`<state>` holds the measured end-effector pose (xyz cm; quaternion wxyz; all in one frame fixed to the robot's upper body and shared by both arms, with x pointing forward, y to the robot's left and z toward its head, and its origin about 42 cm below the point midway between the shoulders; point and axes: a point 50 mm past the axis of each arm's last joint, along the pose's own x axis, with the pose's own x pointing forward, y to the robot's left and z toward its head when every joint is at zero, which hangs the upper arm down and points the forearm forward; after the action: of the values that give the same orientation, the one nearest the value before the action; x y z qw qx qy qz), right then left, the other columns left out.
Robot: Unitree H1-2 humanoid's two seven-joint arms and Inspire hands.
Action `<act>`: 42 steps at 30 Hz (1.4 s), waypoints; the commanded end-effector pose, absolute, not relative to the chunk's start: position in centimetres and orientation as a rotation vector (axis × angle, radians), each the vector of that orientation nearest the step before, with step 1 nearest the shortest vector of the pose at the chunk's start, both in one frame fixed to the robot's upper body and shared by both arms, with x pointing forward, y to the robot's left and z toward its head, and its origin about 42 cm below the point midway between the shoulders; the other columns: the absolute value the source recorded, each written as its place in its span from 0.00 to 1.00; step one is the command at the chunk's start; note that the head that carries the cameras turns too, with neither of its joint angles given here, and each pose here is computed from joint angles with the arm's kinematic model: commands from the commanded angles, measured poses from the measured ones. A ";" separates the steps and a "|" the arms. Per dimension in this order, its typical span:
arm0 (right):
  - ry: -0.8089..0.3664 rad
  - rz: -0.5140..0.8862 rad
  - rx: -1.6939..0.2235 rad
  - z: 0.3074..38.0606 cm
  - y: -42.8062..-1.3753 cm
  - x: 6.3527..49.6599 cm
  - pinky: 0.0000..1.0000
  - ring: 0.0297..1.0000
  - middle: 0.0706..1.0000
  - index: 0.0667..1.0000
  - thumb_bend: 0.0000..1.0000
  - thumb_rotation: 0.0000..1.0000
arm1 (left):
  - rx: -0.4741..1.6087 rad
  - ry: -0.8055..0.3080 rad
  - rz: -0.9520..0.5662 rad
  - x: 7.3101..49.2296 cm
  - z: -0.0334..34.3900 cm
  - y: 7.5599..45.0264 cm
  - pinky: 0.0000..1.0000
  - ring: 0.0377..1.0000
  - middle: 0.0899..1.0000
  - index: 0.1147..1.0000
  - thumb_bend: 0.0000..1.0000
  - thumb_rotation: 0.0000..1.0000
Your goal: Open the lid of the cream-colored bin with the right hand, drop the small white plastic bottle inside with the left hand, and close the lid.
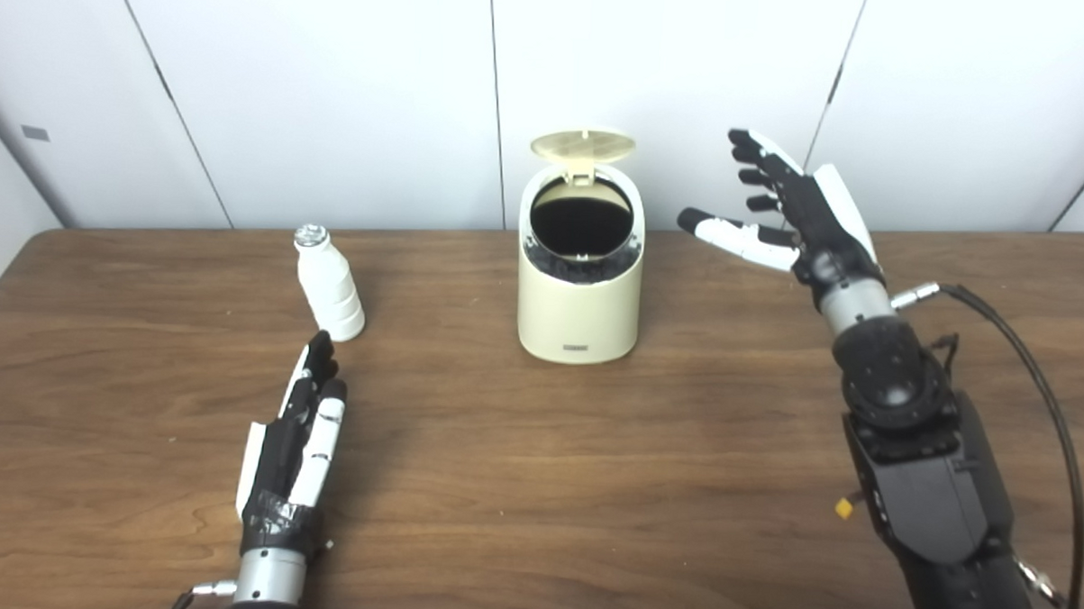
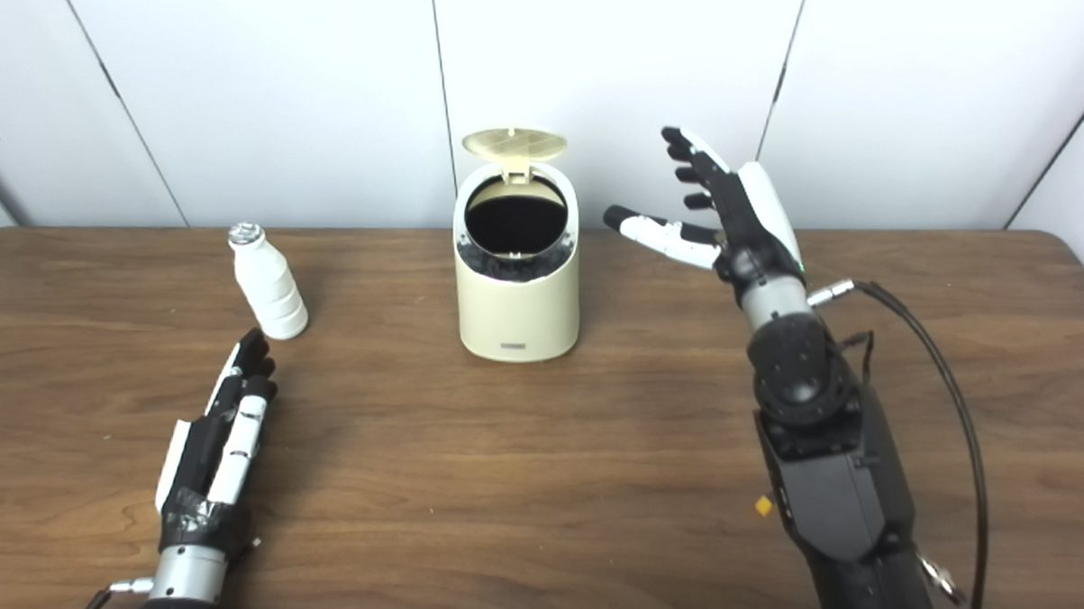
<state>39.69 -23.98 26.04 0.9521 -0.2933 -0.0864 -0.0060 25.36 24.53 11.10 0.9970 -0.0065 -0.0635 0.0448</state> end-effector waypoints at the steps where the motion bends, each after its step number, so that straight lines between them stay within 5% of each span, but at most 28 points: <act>1: -0.262 -0.033 -0.581 28.5 -24.8 39.0 0.76 0.84 0.88 0.88 0.57 0.55 | -0.018 -0.097 0.087 24.9 9.9 24.5 1.00 1.00 1.00 1.00 0.32 0.72; 4: -0.260 -0.027 -0.569 27.8 -25.7 38.0 0.76 0.83 0.88 0.88 0.55 0.54 | -0.013 -0.096 0.087 25.0 9.9 24.5 1.00 1.00 1.00 1.00 0.30 0.72; 13: -0.166 0.000 -0.428 23.9 -27.6 34.4 0.89 0.92 0.93 0.92 0.50 0.73 | -0.022 -0.097 0.087 25.2 9.9 24.8 1.00 1.00 1.00 1.00 0.33 0.72; 14: -0.154 0.007 -0.405 23.5 -27.6 34.1 0.93 0.94 0.95 0.93 0.52 0.83 | -0.023 -0.097 0.087 25.2 9.9 24.8 1.00 1.00 1.00 1.00 0.33 0.72; 20: -0.122 0.076 -0.248 20.9 -28.1 32.3 1.00 1.00 1.00 0.98 0.64 0.99 | -0.021 -0.095 0.094 25.1 10.0 24.9 1.00 1.00 1.00 1.00 0.33 0.72; 30: -0.134 0.062 -0.017 16.2 -27.2 30.5 1.00 1.00 1.00 1.00 0.69 1.00 | -0.005 -0.092 0.091 25.2 10.0 25.3 1.00 1.00 1.00 1.00 0.34 0.73; 42: -0.155 0.001 0.006 14.8 -27.1 29.9 1.00 1.00 1.00 1.00 0.63 1.00 | -0.002 -0.101 0.090 25.1 10.1 25.4 1.00 1.00 1.00 1.00 0.33 0.75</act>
<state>29.69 -26.98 13.42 0.9994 0.0016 -0.0328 0.0071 25.55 24.88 11.15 0.9969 -0.0075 -0.0637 0.0450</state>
